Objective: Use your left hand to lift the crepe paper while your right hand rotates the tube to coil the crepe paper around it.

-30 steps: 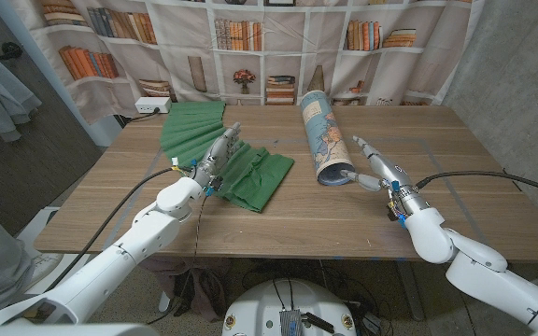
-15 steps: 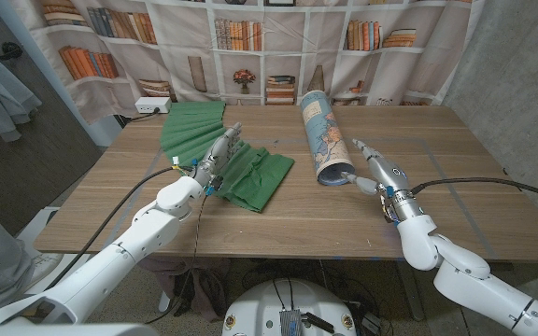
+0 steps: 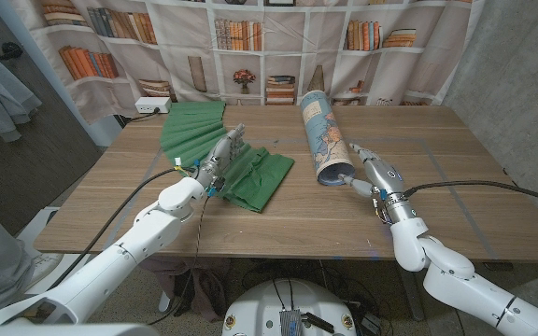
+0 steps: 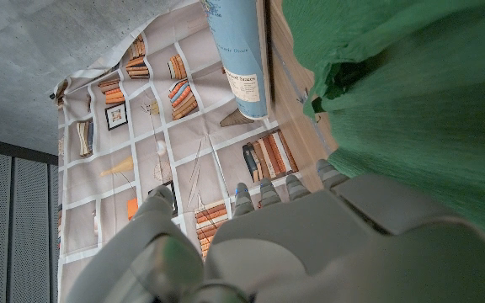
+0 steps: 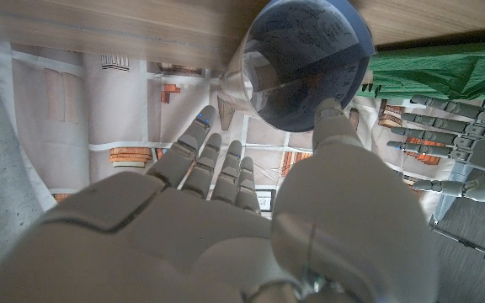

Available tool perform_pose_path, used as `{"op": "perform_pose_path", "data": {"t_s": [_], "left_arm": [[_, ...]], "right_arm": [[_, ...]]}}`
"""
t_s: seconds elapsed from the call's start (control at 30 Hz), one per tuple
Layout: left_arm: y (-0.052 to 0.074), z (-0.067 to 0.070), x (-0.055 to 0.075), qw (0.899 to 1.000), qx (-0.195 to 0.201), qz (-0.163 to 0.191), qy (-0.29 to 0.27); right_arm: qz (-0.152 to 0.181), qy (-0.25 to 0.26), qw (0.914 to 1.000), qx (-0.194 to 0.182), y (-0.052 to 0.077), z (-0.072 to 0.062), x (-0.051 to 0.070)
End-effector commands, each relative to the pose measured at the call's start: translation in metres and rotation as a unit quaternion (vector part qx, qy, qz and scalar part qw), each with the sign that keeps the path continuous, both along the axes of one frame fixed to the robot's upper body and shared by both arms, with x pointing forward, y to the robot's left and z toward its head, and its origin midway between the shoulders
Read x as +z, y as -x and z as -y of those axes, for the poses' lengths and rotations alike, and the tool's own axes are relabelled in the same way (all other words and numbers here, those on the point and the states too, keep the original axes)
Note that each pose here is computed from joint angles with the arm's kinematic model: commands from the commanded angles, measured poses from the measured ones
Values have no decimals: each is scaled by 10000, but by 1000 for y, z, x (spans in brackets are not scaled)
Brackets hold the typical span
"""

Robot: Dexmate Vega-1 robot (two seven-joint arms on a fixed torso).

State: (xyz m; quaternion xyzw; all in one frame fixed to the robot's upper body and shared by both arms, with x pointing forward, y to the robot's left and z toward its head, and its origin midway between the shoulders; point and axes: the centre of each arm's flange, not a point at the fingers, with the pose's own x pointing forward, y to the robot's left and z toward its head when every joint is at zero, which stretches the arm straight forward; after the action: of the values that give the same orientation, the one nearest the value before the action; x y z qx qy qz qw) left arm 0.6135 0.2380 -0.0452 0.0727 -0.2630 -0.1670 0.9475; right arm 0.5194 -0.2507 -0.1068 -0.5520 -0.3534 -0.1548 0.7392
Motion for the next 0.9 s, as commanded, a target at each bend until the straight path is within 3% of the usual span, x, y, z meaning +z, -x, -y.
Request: {"op": "perform_pose_path", "data": {"t_s": [0.03,0.53,0.8,0.9], "left_arm": [[2,1,-2,10000,-20,-25,-7],[6,0,-2,10000,-44,-38,0],[7,0,-2,10000,-51,-39,1],[8,0,-2,10000,-53,-52,11]], "right_arm": [[-255,4,9996,-102,-17,-7,-9],[-239,180,9994,-172,-34,-23,-6],[-242,279,9991,-229,-43,-25,-5],[21,262,9988,-420,-44,-26,-7]]}}
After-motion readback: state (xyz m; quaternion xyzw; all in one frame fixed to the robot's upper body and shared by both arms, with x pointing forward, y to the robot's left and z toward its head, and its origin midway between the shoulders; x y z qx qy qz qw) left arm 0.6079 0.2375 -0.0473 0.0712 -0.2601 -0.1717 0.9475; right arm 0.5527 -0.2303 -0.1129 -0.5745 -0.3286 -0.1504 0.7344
